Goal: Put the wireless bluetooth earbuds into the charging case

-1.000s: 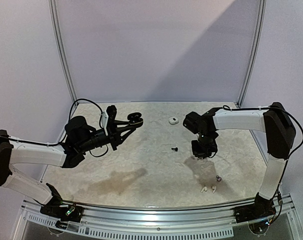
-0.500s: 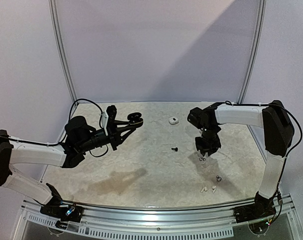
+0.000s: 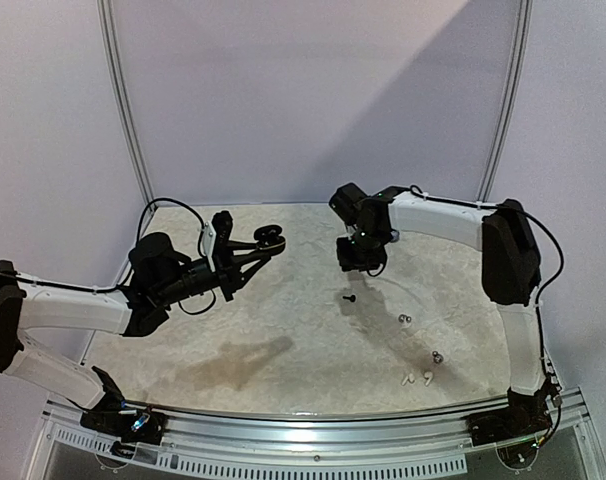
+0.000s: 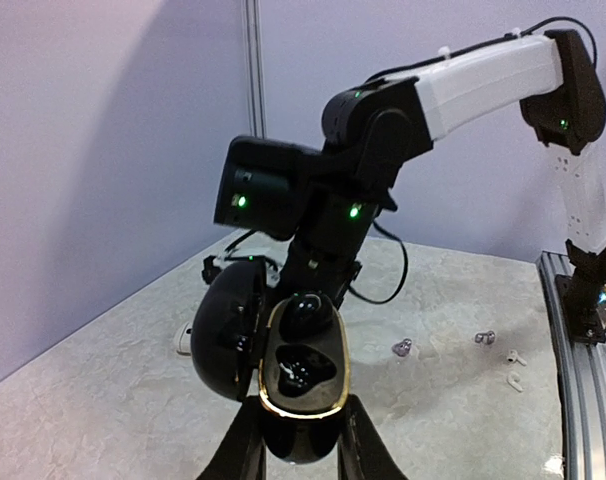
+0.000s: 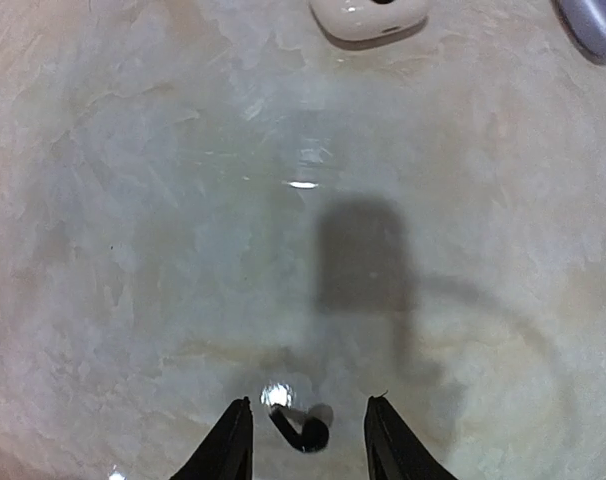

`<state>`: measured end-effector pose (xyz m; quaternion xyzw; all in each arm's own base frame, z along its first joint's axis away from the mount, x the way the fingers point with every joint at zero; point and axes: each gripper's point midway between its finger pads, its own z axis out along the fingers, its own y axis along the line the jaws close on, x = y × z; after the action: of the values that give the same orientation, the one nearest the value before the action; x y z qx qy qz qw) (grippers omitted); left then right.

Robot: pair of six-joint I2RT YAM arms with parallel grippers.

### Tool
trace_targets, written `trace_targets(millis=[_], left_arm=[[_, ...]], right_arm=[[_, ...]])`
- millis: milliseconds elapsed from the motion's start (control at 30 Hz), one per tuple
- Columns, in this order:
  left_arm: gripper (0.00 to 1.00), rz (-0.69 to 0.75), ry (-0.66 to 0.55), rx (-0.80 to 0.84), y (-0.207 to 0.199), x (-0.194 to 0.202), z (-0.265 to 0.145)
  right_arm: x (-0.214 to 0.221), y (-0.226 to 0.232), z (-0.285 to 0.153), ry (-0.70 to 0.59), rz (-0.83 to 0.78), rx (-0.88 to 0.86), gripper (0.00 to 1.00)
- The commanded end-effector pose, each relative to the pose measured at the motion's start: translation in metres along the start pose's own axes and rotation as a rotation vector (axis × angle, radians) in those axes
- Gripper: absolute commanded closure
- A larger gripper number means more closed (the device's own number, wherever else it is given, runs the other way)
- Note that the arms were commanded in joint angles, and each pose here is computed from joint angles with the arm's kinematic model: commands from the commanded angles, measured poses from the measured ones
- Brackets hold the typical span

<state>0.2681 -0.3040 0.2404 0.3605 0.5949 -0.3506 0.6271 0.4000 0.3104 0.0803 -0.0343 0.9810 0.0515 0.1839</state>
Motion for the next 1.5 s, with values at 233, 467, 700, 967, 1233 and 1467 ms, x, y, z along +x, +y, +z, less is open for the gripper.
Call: trace_targets(millis=[233, 467, 700, 967, 1233, 1467], left_arm=[[1.0, 0.004, -0.002, 0.004, -0.004, 0.0, -0.004], [1.0, 0.008, 0.001, 0.0, -0.002, 0.001, -0.002], [1.0, 0.01, 0.0, -0.001, -0.001, -0.001, -0.001], [1.0, 0.009, 0.002, 0.004, -0.001, -0.002, 0.001], [1.0, 0.01, 0.002, 0.006, -0.001, -0.002, 0.001], [1.0, 0.011, 0.007, 0.006, -0.001, 0.0, 0.0]], right_arm=[[0.005, 0.012, 0.072, 0.05, -0.131, 0.042, 0.71], [0.048, 0.02, 0.084, 0.151, -0.199, 0.024, 0.87], [0.087, 0.009, 0.078, 0.224, -0.224, 0.049, 0.93], [0.115, 0.006, 0.056, 0.278, -0.274, 0.051, 0.95], [0.12, 0.003, 0.031, 0.292, -0.287, 0.05, 0.95], [0.079, 0.034, -0.005, 0.159, -0.279, -0.095, 0.9]])
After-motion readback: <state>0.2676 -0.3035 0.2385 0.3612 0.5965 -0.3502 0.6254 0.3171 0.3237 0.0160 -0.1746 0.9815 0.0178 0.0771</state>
